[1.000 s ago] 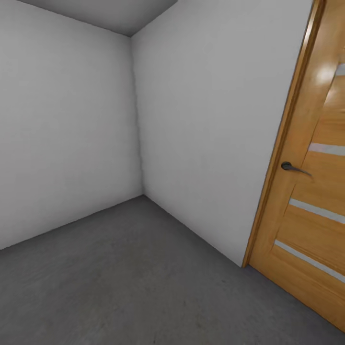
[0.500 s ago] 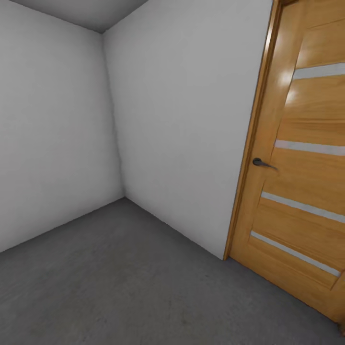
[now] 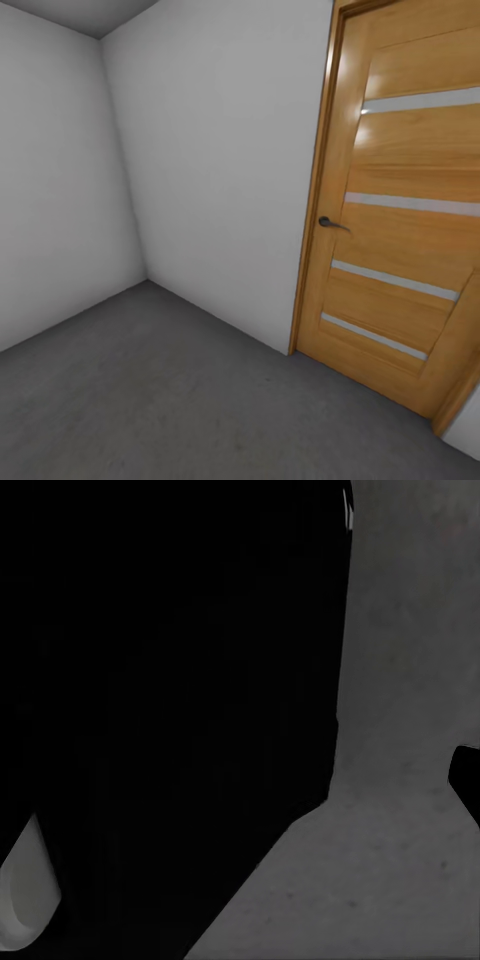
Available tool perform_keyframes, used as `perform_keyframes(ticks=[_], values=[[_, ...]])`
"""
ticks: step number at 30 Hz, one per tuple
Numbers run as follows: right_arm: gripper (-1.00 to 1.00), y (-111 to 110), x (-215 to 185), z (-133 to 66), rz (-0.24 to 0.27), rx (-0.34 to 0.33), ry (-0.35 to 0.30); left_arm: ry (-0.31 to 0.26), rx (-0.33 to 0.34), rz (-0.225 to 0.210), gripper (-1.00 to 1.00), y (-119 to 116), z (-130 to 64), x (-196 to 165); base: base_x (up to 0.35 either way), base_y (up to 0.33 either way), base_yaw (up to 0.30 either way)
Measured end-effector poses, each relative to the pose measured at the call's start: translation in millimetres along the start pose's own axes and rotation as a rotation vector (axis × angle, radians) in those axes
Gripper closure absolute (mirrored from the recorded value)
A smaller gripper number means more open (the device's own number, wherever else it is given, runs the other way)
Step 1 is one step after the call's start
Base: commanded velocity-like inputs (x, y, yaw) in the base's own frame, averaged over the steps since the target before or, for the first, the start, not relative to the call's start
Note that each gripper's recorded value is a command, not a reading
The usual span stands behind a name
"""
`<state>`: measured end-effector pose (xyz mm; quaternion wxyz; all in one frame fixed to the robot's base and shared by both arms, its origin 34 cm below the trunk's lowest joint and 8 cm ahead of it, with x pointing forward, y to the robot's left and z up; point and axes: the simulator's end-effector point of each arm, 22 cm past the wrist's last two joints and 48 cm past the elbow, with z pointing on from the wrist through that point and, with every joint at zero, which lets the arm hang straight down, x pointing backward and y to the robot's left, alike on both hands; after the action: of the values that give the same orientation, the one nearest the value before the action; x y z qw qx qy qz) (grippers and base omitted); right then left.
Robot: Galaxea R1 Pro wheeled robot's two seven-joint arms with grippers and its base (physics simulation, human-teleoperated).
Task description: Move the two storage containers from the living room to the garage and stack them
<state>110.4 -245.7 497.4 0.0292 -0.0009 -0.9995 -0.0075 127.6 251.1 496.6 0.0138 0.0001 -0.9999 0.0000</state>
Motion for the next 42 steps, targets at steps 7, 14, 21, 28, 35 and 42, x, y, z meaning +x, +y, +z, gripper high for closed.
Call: perform_keyframes(ticks=[7, 14, 21, 28, 35, 42], values=[[-1.0, 0.1, 0.1, 0.0, 0.0, 0.0, 0.0, 0.0, 0.0, 0.0, -1.0, 0.0, 0.0, 0.0, 0.0, 0.0, -0.277], [-1.0, -0.1, 0.0, 0.0, 0.0, 0.0, 0.0, 0.0, 0.0, 0.0, -1.0, 0.0, 0.0, 0.0, 0.0, 0.0, -0.28], [-1.0, 0.0, 0.0, 0.0, 0.0, 0.0, 0.0, 0.0, 0.0, 0.0, -1.0, 0.0, 0.0, -0.2, 0.0, 0.0, -0.281], [-1.0, -0.1, -0.2, 0.0, 0.0, 0.0, 0.0, 0.0, 0.0, 0.0, -1.0, 0.0, 0.0, 0.0, 0.0, 0.0, -0.284], [-1.0, 0.3, -0.2, 0.0, 0.0, 0.0, 0.0, 0.0, 0.0, 0.0, -1.0, 0.0, 0.0, -0.1, 0.0, 0.0, -0.285], [-1.0, 0.2, 0.3, 0.0, 0.0, 0.0, 0.0, -0.001, 0.0, -0.001, -1.0, 0.0, 0.0, -0.2, 0.052, 0.0, -0.285]])
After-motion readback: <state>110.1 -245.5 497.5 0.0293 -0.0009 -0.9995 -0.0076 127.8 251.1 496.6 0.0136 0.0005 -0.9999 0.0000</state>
